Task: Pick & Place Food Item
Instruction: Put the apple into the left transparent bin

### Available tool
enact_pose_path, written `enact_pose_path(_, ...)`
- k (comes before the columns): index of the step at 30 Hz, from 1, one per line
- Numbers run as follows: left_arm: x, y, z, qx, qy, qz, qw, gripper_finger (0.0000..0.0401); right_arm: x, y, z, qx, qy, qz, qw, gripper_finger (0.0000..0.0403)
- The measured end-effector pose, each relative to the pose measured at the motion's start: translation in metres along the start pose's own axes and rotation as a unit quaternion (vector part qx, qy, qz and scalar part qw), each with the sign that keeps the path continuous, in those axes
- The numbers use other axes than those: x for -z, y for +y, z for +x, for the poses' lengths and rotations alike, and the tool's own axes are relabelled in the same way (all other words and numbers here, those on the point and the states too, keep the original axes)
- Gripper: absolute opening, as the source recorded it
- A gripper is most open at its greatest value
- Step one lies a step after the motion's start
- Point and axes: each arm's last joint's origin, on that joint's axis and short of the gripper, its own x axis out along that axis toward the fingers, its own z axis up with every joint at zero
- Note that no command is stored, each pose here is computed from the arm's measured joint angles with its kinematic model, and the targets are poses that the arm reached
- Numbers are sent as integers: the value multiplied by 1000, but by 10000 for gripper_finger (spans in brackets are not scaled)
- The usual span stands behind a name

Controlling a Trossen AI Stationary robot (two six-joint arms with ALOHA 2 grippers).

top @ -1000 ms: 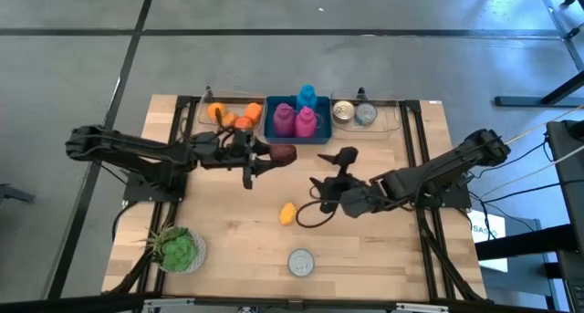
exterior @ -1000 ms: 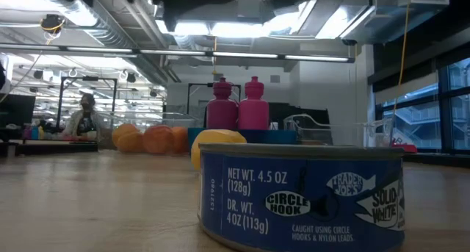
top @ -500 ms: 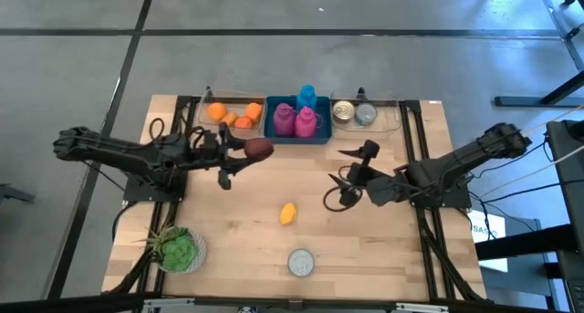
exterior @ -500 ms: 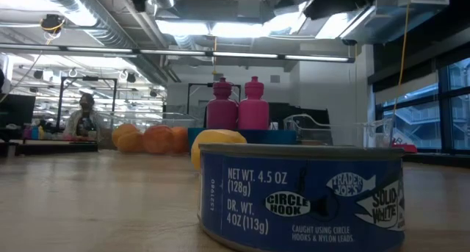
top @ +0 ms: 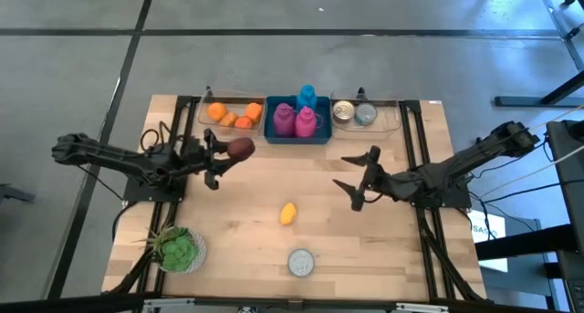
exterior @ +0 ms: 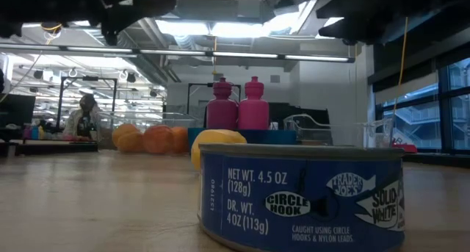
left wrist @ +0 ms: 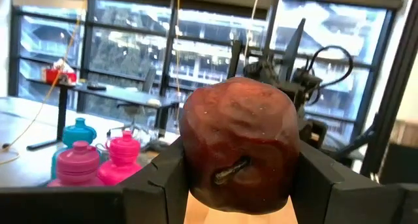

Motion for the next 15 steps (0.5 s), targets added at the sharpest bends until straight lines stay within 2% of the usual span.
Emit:
enact_pose_path(9,10,8,-11,-54,-19,13,998,180,16,-2,-3,-62,-45,43,996,345)
enact_pose_path(15,8,12,-11,-119,-25,38,992,180,30,-7,-11,-121,-96,73,985,345)
